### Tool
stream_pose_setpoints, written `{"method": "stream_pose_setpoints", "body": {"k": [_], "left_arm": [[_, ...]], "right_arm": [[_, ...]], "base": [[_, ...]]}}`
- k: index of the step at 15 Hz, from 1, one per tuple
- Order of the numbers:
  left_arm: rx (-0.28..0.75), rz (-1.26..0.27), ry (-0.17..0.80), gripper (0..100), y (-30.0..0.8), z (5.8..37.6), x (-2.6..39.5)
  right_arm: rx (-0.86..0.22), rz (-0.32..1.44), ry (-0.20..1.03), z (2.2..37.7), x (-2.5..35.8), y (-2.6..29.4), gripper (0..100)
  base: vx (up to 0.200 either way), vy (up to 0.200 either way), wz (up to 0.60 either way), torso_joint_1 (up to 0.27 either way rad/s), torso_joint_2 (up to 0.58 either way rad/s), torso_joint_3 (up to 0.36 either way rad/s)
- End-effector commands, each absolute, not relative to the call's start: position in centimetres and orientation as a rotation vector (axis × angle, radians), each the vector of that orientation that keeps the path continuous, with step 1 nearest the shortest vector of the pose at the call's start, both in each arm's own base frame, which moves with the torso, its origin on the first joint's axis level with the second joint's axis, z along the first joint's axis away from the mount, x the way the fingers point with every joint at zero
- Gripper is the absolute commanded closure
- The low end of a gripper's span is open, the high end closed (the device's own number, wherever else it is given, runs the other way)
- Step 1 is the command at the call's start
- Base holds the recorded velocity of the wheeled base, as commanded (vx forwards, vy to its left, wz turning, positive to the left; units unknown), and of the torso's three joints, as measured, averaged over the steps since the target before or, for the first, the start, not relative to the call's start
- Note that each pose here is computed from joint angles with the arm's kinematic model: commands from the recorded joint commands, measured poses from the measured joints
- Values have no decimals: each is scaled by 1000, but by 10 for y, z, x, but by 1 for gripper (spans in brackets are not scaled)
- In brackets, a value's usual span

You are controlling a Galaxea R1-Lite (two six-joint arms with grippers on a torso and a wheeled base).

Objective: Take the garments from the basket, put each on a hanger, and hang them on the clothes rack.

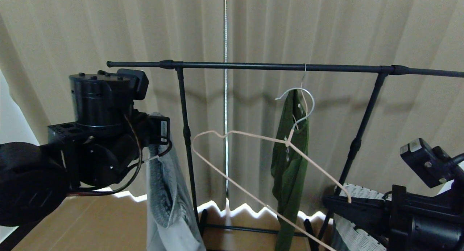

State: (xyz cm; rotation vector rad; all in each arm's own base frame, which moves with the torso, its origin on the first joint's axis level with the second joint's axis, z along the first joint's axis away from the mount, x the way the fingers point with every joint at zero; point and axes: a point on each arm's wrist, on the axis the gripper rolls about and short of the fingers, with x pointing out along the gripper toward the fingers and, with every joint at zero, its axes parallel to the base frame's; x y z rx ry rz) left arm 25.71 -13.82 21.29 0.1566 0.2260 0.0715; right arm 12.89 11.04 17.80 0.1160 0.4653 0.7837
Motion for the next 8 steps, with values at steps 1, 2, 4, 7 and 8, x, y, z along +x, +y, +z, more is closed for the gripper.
{"method": "stream_pose_setpoints", "body": {"k": [1, 2, 4, 7, 8], "left_arm": [[173, 76, 250, 100, -146, 204, 270], [173, 76, 250, 100, -147, 203, 273], [167, 79, 243, 100, -148, 205, 276], [169, 75, 244, 100, -149, 205, 275], [169, 75, 243, 100, -149, 205, 275]], "right_arm": [[106, 832, 475, 177, 124, 117, 100], [108, 845, 481, 177, 123, 119, 100], [107, 856, 484, 177, 122, 121, 100], [97, 857, 505, 174, 126, 127, 100], [95, 854, 516, 174, 131, 132, 100]], "base": [[0, 0, 0, 0, 0, 0], [0, 0, 0, 0, 0, 0], [0, 0, 0, 0, 0, 0], [0, 0, 0, 0, 0, 0], [0, 0, 0, 0, 0, 0]]}}
